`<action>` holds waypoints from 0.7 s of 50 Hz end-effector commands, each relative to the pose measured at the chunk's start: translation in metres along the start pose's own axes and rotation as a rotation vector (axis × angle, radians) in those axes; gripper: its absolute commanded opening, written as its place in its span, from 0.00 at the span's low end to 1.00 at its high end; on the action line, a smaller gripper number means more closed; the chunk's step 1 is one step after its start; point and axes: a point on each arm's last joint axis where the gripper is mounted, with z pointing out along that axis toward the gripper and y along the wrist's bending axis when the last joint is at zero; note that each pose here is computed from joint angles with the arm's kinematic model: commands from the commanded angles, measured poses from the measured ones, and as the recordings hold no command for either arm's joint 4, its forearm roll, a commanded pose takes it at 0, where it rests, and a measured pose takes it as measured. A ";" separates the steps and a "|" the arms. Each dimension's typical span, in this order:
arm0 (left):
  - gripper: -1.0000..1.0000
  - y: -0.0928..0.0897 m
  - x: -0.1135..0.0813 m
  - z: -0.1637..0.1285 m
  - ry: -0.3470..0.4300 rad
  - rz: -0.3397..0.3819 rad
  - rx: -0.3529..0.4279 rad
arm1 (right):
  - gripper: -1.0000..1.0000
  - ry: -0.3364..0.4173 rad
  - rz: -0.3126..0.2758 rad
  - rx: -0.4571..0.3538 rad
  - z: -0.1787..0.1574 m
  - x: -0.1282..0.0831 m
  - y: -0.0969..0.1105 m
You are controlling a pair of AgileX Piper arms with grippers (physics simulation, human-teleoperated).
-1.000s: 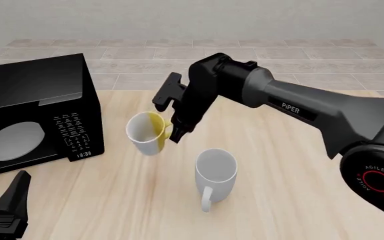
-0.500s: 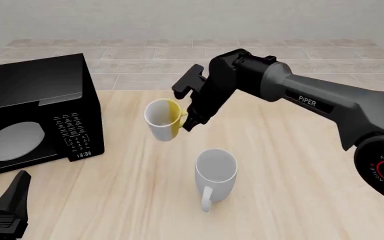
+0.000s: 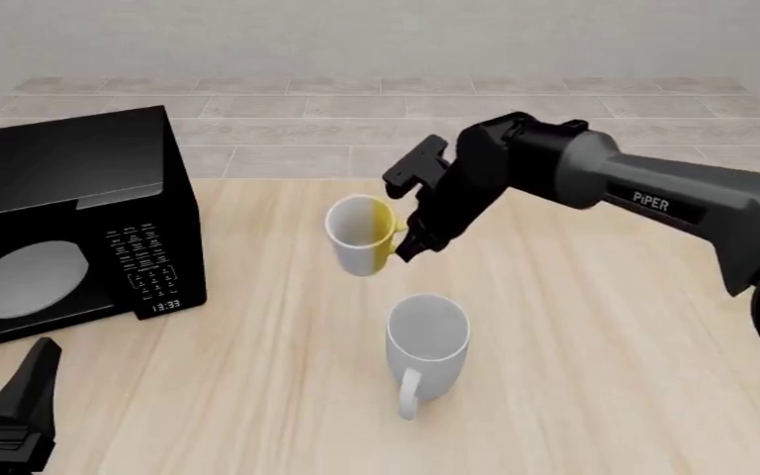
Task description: Put the yellow and white mug to the front of the white mug.
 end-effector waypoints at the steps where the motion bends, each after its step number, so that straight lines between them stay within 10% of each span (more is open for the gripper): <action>1: 1.00 0.000 0.000 0.000 0.000 0.000 0.000 | 0.00 0.002 0.052 0.018 0.003 0.014 -0.011; 35: 1.00 0.000 0.000 0.000 0.000 0.000 0.000 | 0.00 -0.001 0.155 0.045 0.011 0.047 -0.020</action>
